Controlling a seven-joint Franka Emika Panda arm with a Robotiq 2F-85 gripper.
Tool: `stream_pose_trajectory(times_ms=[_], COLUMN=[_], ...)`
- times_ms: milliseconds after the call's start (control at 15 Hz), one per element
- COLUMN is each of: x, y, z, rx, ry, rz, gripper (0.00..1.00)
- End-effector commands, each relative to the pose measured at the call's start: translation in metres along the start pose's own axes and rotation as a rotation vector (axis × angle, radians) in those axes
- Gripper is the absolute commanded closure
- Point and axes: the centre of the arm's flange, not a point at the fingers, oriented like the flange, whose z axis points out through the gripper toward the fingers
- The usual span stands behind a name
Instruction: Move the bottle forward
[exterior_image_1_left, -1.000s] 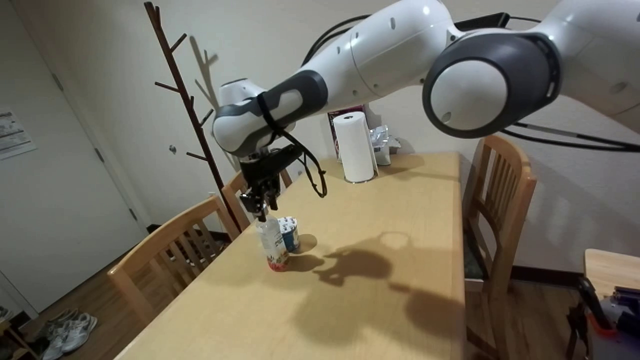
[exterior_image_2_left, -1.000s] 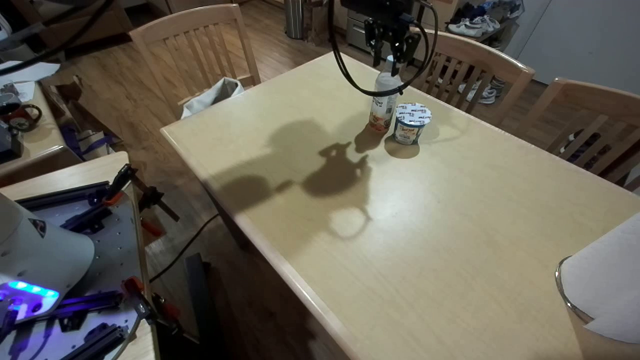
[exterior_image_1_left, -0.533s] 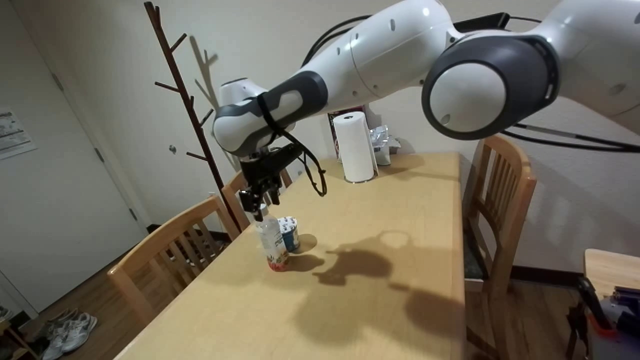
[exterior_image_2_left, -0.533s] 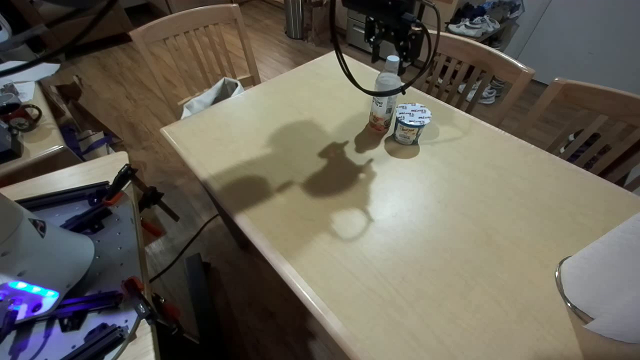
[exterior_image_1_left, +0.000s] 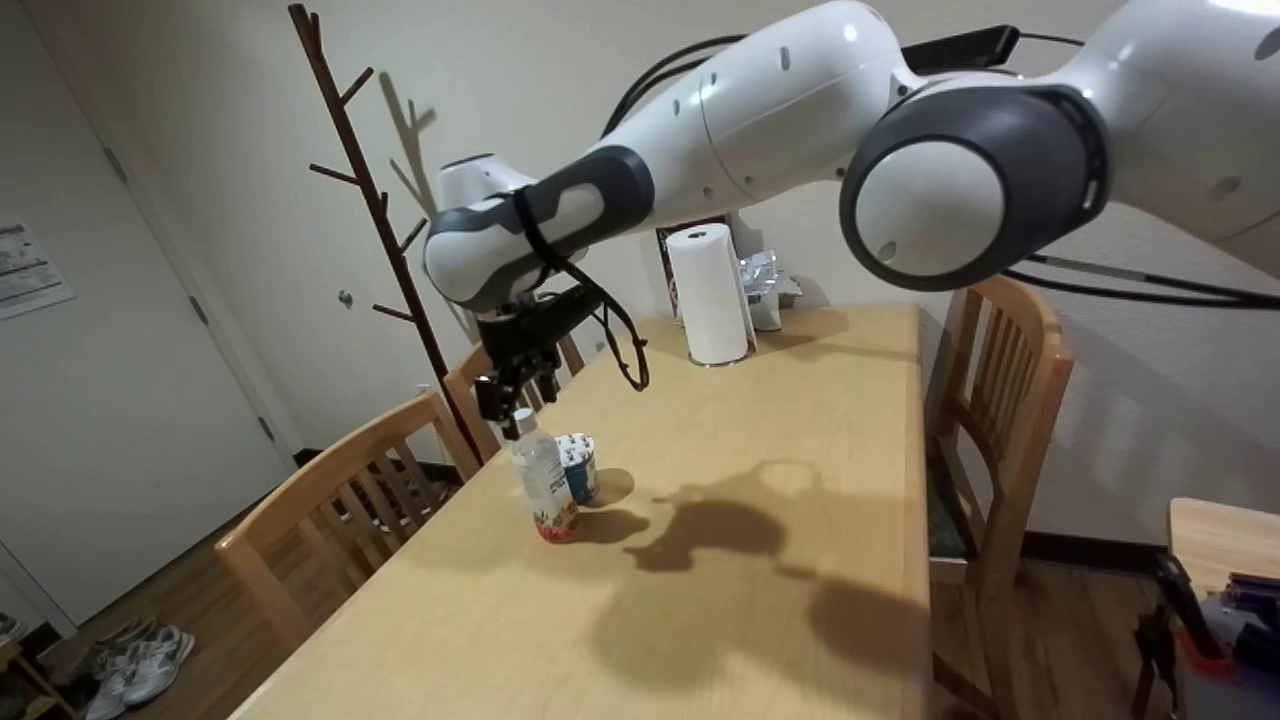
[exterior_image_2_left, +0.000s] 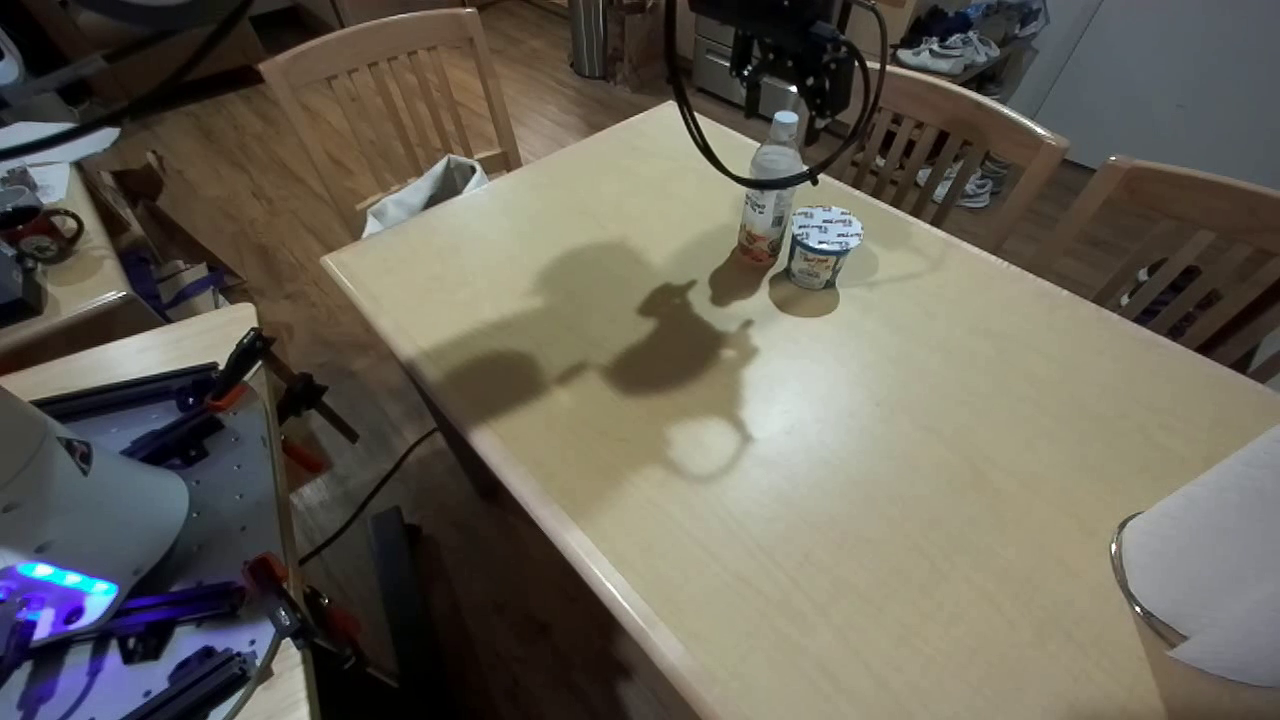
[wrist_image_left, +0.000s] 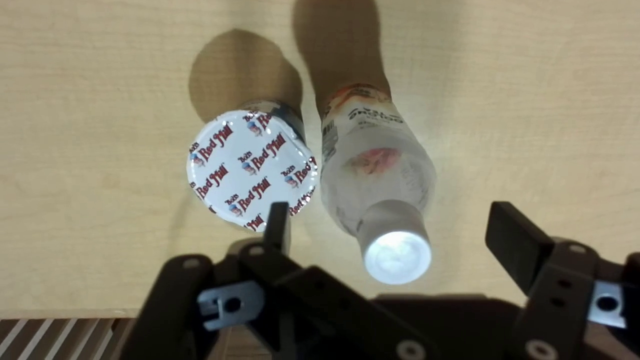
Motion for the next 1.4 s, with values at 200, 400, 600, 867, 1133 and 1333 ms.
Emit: stream_pose_trajectory(times_ms=[200,400,600,867,1133,1333], x=[0.026,0.025,0.023,0.014,0.001,-0.016], y=[0.005,0.006,0.005,0.002,-0.004,-0.017], z=[0.000,0.001,0.000,-0.010,-0.023,-0.035], rx=[0.004,0.004,0.003,0.001,0.000,0.012], ry=[0.008,0.009,0.010,0.006,-0.015,-0.053], rz=[-0.037,-0.039,-0.035,-0.040,-0.042,-0.047], gripper=[0.27,0.47,0.66,0.87,0.85,0.85])
